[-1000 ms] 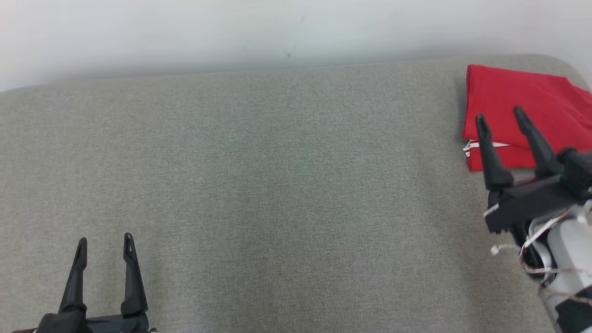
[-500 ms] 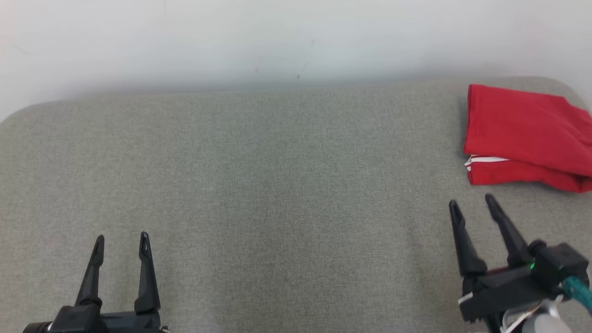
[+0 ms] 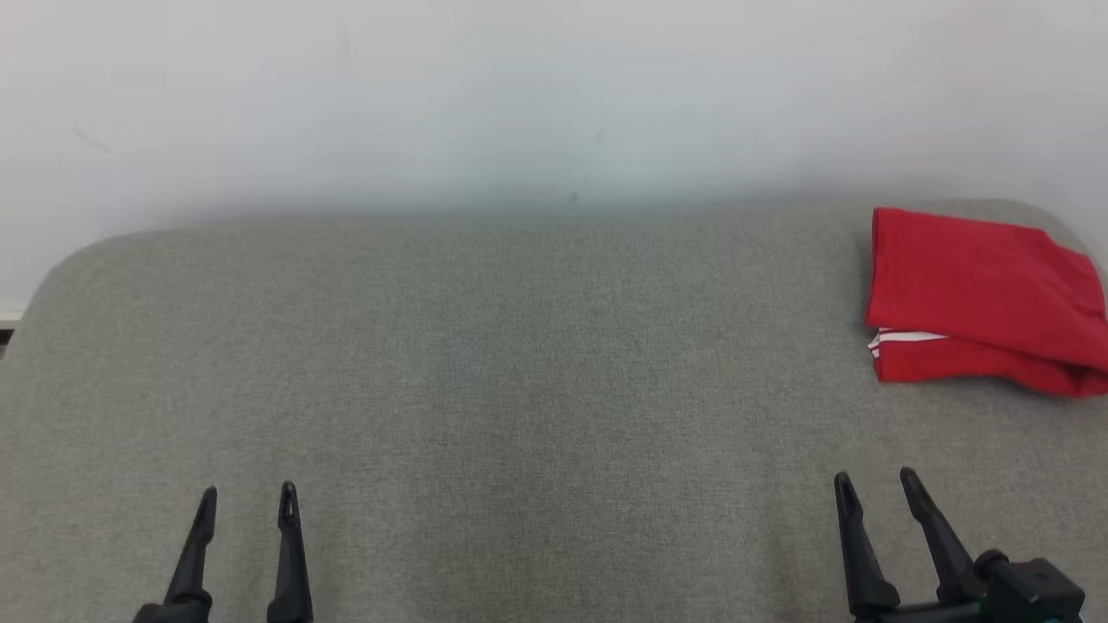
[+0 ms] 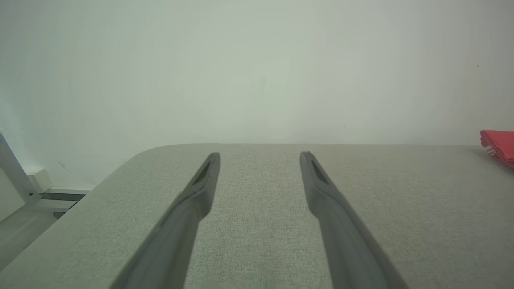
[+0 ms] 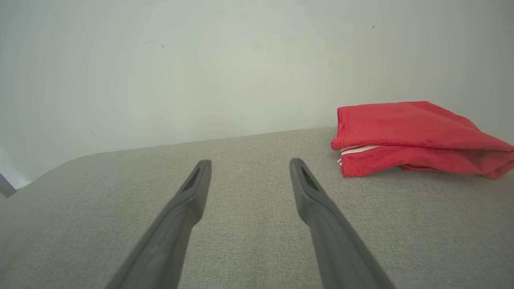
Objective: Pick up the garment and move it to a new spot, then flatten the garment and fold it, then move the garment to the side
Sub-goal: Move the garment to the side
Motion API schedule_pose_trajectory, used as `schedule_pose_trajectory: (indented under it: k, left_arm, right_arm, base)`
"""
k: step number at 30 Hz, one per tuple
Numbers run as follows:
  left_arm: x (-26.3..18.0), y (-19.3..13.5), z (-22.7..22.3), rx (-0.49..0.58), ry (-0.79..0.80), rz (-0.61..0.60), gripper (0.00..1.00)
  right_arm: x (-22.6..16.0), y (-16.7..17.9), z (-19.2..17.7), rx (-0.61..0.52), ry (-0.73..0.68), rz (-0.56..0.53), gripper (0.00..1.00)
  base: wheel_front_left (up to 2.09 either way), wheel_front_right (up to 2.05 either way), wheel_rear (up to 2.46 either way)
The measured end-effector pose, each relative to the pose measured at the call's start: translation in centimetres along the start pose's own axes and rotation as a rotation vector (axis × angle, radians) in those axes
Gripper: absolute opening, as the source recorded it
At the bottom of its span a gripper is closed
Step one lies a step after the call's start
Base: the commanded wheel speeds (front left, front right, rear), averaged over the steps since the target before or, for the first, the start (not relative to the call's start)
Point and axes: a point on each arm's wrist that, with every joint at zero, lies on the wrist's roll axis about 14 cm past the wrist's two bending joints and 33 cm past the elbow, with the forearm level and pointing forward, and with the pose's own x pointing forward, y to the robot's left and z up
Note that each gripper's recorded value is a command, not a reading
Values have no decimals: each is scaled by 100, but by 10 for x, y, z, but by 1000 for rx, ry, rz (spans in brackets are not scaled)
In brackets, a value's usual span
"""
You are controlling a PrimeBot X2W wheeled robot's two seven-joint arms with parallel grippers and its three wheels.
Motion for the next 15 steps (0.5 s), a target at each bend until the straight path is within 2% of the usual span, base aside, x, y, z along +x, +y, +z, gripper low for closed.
schedule_pose_trajectory:
  k: [15]
  left_arm:
    - [-17,-1,1,-6,11,-20,100]
  right_arm:
    - [-11,9,2,4,0,0,100]
  base:
    - [0,0,0]
